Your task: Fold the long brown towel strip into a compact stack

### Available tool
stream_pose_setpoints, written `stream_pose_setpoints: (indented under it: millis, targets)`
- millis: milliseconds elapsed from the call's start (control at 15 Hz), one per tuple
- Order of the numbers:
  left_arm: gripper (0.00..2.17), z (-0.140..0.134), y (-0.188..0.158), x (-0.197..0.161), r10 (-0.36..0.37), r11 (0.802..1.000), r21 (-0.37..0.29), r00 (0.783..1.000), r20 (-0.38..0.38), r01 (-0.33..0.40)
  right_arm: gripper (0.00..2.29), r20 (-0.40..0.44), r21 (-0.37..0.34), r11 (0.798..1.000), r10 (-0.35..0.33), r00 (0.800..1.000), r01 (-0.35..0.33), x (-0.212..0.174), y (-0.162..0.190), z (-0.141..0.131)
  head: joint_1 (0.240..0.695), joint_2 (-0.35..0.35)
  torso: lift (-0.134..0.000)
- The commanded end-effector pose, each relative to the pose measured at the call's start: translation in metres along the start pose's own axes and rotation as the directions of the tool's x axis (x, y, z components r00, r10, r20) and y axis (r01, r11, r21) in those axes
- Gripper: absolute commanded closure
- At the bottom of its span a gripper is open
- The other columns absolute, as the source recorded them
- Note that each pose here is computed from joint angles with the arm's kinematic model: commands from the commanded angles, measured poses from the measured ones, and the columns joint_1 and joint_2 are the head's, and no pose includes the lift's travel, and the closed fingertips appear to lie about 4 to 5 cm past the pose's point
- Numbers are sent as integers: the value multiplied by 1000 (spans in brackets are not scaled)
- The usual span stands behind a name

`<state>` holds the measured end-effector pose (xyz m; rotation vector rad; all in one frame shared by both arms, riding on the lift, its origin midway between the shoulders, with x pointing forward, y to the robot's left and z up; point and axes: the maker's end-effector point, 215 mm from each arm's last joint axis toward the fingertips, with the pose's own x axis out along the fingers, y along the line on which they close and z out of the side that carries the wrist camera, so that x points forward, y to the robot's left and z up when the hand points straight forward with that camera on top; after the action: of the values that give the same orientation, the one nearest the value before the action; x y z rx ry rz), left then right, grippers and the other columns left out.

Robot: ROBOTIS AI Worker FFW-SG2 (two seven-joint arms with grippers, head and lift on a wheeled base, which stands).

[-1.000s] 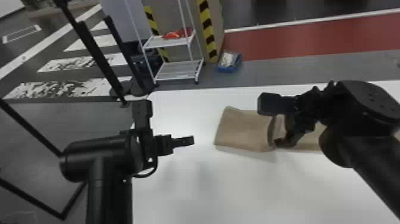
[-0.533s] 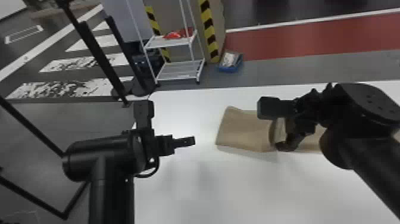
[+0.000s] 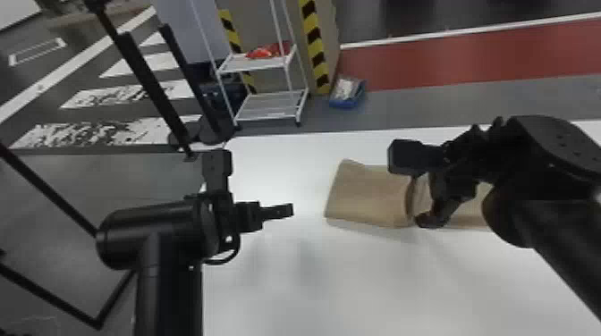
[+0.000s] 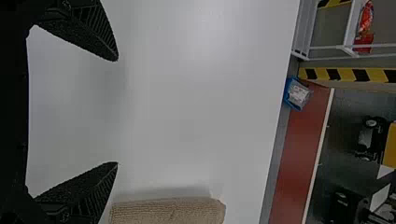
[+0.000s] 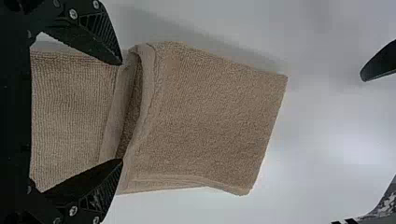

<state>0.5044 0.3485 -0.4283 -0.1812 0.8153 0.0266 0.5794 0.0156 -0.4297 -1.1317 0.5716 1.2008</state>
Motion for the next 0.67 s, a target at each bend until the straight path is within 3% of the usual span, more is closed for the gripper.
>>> stream_pose_setpoints:
  millis: [0,600]
  targets:
    - [87,0,2,0,1,1000,-1,1000,0,-1,151,-3,-8,1000,26,1000,-26,2,7,3,695,350,-123]
    - [87,-1,5,0,8,1000,-1,1000,-3,-8,151,-28,-33,999,26,999,-27,11,12,0,695,350,-123]
